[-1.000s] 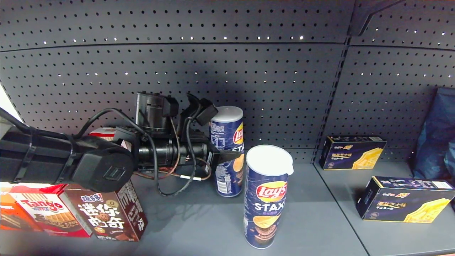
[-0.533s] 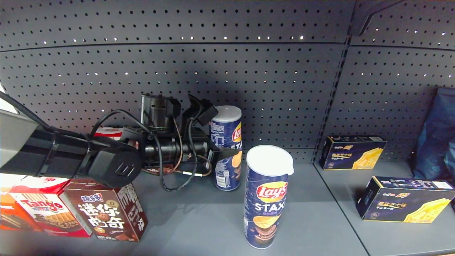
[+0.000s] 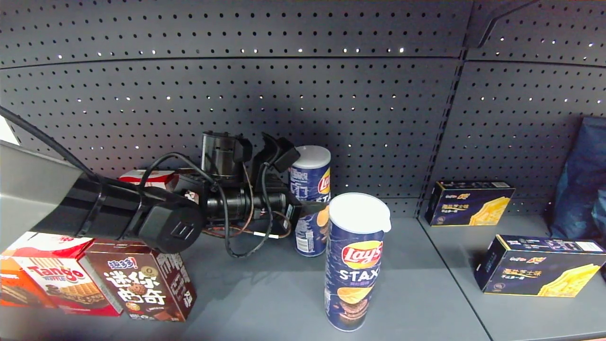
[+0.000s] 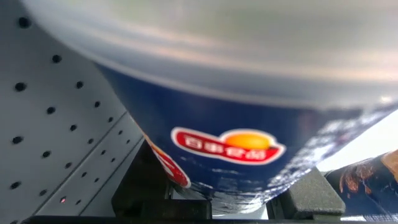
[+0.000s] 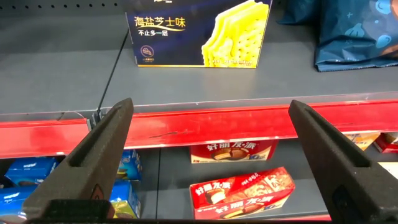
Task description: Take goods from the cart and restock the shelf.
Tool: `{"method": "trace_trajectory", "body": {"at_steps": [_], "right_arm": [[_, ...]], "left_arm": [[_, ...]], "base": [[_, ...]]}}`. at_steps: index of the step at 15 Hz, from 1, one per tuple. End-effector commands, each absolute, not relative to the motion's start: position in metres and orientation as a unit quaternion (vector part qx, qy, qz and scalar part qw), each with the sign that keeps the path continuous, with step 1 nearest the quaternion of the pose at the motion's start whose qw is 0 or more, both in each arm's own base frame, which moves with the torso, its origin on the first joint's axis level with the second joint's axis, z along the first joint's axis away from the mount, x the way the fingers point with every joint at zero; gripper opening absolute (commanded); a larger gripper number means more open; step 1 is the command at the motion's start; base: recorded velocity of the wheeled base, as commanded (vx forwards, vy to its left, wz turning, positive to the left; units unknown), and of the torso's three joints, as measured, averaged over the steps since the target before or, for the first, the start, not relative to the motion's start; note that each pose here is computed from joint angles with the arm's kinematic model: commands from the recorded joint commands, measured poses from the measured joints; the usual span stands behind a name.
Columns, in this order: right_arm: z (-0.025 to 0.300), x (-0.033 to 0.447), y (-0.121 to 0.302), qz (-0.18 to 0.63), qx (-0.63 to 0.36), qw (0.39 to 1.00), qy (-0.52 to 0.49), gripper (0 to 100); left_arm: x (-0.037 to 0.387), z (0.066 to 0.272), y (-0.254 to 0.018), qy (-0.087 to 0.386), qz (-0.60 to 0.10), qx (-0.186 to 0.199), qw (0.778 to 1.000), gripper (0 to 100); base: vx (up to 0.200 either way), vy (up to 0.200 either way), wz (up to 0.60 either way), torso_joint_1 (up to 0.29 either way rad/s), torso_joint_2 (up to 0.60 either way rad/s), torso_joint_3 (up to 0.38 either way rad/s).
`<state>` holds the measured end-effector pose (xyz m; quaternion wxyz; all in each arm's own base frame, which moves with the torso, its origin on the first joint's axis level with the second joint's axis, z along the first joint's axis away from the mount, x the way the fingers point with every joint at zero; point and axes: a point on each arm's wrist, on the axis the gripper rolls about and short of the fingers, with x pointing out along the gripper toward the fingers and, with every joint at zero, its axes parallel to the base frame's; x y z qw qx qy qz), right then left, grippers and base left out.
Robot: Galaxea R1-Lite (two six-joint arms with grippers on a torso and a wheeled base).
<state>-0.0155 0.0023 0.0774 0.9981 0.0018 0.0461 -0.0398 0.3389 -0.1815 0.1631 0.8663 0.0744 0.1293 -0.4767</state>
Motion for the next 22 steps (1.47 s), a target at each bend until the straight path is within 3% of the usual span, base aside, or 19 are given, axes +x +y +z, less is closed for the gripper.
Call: {"method": "trace_trajectory", "body": {"at_steps": [1,7,8,13,22], "right_arm": [[0.077,-0.015,0.002,-0.040,0.002,0.998,0.047,100],[0.077,-0.015,0.002,-0.040,0.002,0.998,0.047,100],[0.077,-0.015,0.002,-0.040,0.002,0.998,0.047,100],[0.077,-0.015,0.002,-0.040,0.002,0.998,0.047,100],[0.077,-0.015,0.002,-0.040,0.002,0.998,0.047,100]], "left_arm": [[0.339,0.157,-0.185,0.137,-0.479,0.074,0.864,0],[0.337,0.154,-0.186,0.142,-0.481,0.076,0.862,0],[0.338,0.154,-0.186,0.141,-0.481,0.075,0.862,100],[0.334,0.151,-0.181,0.136,-0.474,0.076,0.867,100],[0.305,0.153,-0.159,0.151,-0.389,0.095,0.904,100]], "base": [[0.000,0.000,0.00,0.000,0.00,0.000],[0.000,0.000,0.00,0.000,0.00,0.000],[0.000,0.000,0.00,0.000,0.00,0.000],[0.000,0.000,0.00,0.000,0.00,0.000],[0.000,0.000,0.00,0.000,0.00,0.000]]}}
